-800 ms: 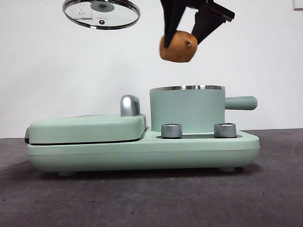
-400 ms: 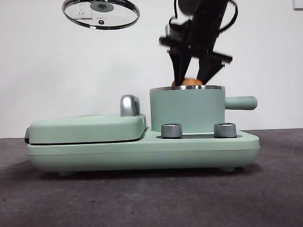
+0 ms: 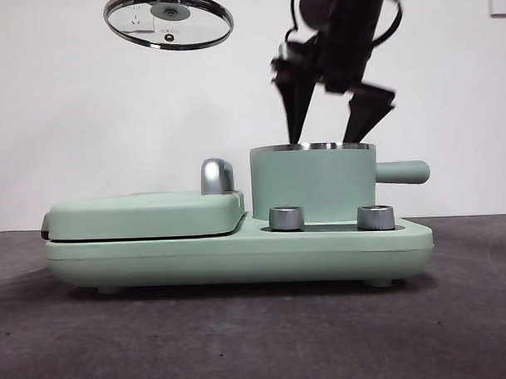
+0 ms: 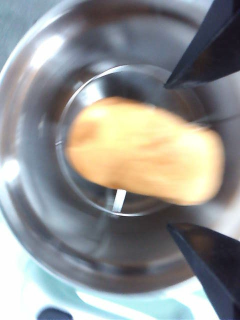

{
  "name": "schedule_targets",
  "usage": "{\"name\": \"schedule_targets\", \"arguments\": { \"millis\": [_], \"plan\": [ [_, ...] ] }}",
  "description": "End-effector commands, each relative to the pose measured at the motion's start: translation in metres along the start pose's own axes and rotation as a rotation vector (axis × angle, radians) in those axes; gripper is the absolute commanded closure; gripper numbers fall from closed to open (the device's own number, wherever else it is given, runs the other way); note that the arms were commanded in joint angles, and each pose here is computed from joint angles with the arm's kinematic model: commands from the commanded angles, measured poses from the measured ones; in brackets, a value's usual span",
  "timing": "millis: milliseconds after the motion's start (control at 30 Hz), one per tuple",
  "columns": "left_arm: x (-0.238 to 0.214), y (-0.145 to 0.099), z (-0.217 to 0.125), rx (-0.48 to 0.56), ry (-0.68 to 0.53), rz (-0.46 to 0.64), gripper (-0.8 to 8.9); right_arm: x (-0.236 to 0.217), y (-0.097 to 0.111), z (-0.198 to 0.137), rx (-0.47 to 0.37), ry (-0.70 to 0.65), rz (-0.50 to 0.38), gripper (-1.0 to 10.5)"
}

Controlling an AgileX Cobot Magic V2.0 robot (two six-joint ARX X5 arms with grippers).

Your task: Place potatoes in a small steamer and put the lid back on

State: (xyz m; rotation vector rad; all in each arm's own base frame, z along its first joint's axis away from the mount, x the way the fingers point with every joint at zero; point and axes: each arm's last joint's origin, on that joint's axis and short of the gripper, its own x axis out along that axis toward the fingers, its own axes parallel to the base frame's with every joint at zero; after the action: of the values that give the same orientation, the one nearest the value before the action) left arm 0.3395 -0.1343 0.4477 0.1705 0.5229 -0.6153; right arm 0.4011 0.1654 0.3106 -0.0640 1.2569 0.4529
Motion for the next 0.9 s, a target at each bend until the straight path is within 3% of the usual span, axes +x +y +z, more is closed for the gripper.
{"name": "schedule_targets", "arguments": {
  "millis": [33, 133, 333, 633, 733, 900],
  "plan": [
    [-0.005, -0.006, 0.011, 0.024, -0.058, -0.010, 7.97, -0.051, 0.003, -0.010, 0.002, -0.075, 0.000, 5.2],
    [0.011, -0.018, 0.009, 0.039, -0.036, -0.048, 7.97, -0.096, 0.003, -0.036, 0.017, -0.098, -0.046, 5.2],
    [0.041, -0.051, 0.008, 0.087, -0.016, -0.132, 7.97, -0.132, 0.007, -0.113, 0.020, -0.087, -0.069, 5.2],
    [0.088, -0.079, -0.004, 0.118, 0.033, -0.201, 7.97, -0.139, 0.008, -0.218, -0.025, -0.287, -0.036, 5.2],
    [0.110, -0.086, -0.010, 0.126, 0.041, -0.216, 7.97, -0.136, 0.006, -0.266, -0.056, -0.401, 0.021, 5.2],
    [0.145, -0.091, -0.020, 0.132, 0.040, -0.226, 7.97, -0.134, 0.004, -0.321, -0.058, -0.545, 0.037, 5.2]
  ]
}}
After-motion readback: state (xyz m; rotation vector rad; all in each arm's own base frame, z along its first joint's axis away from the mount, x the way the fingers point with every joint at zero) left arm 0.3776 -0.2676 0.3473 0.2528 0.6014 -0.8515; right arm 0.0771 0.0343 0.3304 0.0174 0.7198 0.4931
